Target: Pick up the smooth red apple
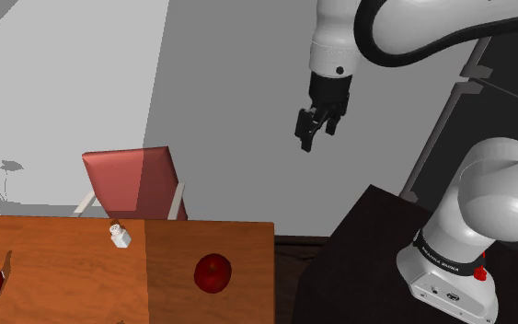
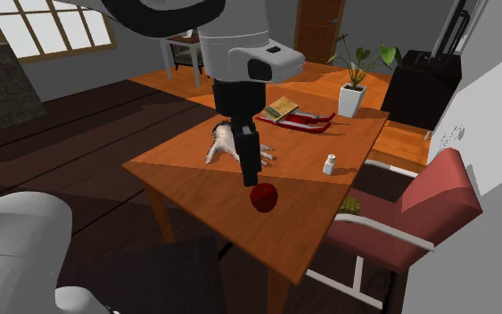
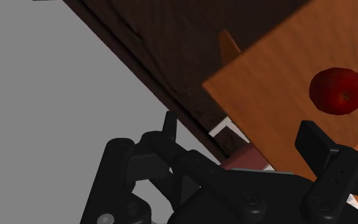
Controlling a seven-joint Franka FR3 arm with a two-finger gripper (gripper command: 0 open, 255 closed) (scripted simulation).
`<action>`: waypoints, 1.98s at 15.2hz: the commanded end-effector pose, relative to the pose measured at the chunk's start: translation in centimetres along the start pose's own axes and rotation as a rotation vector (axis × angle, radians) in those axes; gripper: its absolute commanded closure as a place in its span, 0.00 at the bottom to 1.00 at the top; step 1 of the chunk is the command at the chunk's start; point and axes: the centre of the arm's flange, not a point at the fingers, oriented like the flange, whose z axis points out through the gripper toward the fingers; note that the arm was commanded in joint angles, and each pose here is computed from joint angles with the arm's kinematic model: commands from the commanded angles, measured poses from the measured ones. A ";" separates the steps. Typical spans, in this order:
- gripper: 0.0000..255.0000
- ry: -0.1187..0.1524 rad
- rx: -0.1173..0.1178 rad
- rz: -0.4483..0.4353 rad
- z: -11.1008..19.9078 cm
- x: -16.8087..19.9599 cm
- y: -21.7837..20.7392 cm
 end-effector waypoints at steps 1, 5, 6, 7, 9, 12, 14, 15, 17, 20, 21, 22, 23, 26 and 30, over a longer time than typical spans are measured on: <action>0.00 0.006 0.004 0.011 1.9 -0.1 -2.1; 0.00 0.015 0.010 0.031 5.5 0.6 -5.7; 0.00 0.017 0.012 0.036 6.4 0.7 -6.7; 0.00 0.019 0.013 0.041 7.3 0.9 -7.6; 0.00 0.023 0.016 0.050 9.1 1.3 -9.4; 0.00 0.030 0.021 0.065 11.8 2.0 -12.2; 0.00 0.034 0.024 0.075 13.6 2.4 -14.0; 0.00 0.037 0.025 0.080 14.5 2.7 -14.9; 0.00 0.041 0.028 0.089 16.3 3.2 -16.7; 0.00 0.048 0.033 0.104 18.9 3.9 -19.5; 0.00 0.050 0.034 0.109 19.8 4.2 -20.4; 0.00 0.052 0.036 0.114 20.6 4.5 -21.3; 0.00 0.054 0.037 0.119 21.5 4.8 -22.3; 0.00 0.061 0.042 0.133 24.1 5.7 -25.0; 0.00 0.069 0.048 0.153 27.6 7.0 -28.7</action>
